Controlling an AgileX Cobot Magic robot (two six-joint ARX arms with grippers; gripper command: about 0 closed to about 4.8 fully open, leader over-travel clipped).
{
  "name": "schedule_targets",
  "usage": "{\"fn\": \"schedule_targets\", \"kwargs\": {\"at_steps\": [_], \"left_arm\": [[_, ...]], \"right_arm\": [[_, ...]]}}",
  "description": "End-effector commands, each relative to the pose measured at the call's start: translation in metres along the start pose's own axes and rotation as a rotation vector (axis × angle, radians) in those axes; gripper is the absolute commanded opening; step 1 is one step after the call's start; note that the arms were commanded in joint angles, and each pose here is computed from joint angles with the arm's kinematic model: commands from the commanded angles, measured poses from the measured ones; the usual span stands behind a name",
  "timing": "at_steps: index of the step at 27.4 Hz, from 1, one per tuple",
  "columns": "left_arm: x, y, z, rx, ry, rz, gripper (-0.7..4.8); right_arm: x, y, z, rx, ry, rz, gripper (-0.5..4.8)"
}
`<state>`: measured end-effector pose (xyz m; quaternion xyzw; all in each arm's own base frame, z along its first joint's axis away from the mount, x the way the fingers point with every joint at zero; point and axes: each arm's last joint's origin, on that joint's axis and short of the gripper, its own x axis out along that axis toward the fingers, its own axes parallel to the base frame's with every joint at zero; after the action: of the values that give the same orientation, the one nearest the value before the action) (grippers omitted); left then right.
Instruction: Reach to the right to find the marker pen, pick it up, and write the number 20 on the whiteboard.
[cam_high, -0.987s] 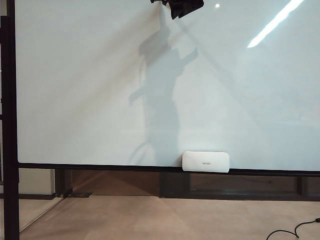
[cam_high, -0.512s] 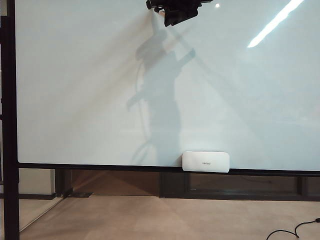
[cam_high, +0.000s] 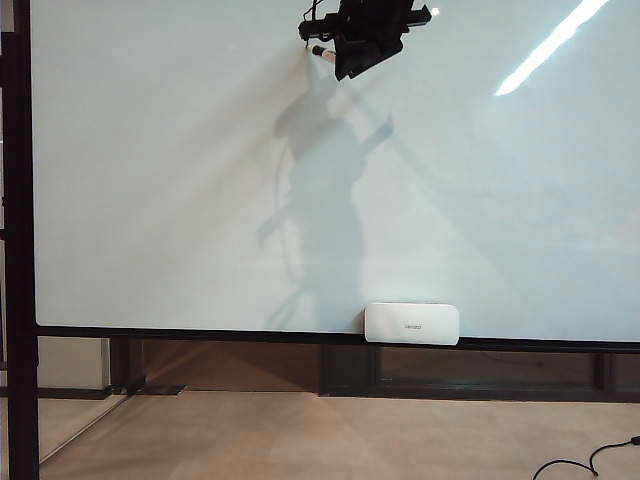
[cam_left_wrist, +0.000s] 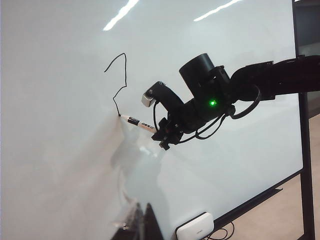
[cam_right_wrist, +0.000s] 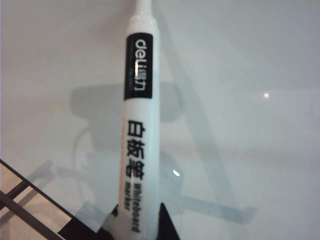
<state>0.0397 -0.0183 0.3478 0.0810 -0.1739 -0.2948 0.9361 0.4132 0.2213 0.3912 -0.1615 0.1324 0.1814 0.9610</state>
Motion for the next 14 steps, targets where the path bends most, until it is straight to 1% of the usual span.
{"fn": "schedule_targets", "kwargs": {"at_steps": [1, 7, 14], "left_arm": [[-0.0003, -0.0003, 0.0015, 0.004, -0.009, -0.009, -0.05], [-0.0003, -0.0011, -0.0011, -0.031, 0.015, -0.029, -0.05], [-0.0003, -0.001, -0.0014, -0.031, 0.017, -0.026, -0.05]], "right_arm": [[-0.002, -0.0058, 0.0033, 0.02, -0.02, -0.033, -0.01], [-0.0016, -0.0088, 0.0028, 0.026, -0.018, -0.048, -0.01], [-0.0025, -0.0122, -0.0002, 0.028, 0.036, -0.177, -0.01]]}}
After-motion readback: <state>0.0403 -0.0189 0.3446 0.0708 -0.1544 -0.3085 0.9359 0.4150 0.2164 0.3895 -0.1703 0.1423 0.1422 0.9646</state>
